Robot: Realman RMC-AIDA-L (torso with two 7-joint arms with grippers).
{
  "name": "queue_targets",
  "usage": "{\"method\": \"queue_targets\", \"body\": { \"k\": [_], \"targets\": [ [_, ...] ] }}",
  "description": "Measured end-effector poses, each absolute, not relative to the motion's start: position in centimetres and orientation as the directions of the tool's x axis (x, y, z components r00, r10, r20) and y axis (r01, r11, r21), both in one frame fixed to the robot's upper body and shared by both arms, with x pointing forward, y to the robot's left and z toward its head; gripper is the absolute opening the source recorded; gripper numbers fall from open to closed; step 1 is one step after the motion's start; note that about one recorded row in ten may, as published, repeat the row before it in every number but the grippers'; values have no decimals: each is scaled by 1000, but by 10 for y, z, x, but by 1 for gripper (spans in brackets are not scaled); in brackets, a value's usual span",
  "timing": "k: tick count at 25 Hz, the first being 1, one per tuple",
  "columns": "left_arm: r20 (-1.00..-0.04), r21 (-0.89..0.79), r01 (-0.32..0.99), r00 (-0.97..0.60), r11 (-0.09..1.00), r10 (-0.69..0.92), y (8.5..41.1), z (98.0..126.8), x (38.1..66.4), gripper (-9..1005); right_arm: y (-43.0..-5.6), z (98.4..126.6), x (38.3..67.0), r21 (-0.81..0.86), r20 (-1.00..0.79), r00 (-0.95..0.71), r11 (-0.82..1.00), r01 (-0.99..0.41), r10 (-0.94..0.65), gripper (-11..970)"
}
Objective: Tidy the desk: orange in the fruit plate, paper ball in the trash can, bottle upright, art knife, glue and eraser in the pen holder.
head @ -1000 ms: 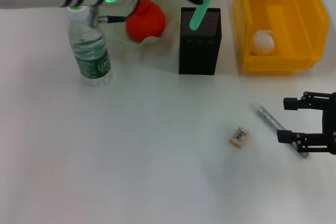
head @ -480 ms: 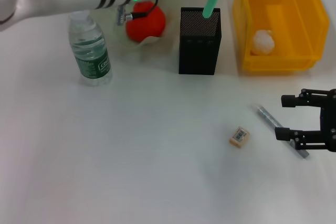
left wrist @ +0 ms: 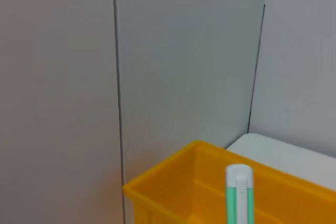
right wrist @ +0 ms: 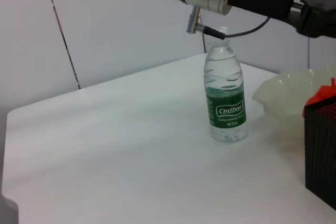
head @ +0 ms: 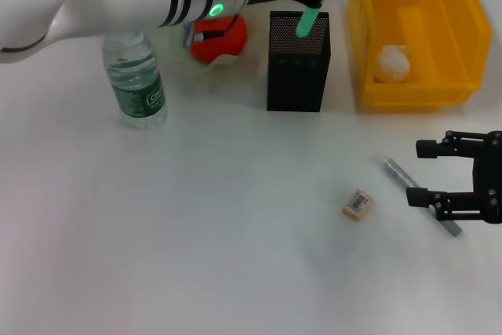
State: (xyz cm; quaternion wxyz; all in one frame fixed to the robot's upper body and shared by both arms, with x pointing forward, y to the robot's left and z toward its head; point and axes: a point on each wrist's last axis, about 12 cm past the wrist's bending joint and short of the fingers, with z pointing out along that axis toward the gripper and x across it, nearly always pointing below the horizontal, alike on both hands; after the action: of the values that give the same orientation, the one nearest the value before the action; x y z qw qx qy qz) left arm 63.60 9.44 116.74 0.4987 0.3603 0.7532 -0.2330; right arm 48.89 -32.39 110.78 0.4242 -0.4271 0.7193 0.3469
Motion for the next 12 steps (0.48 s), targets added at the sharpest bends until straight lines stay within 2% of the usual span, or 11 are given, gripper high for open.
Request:
{"method": "queue_targets", "body": {
  "k": [6, 12],
  "targets": [
    [-915, 3, 754, -262, 657, 306, 106, 1160, 636, 351, -324, 1110, 492, 128, -903, -272, 395, -910, -333, 761],
    [-913, -15, 764, -273, 645, 303, 116, 1159, 630, 557, -325, 1118, 495, 125, -899, -277, 407, -905, -339, 761]
  ]
}}
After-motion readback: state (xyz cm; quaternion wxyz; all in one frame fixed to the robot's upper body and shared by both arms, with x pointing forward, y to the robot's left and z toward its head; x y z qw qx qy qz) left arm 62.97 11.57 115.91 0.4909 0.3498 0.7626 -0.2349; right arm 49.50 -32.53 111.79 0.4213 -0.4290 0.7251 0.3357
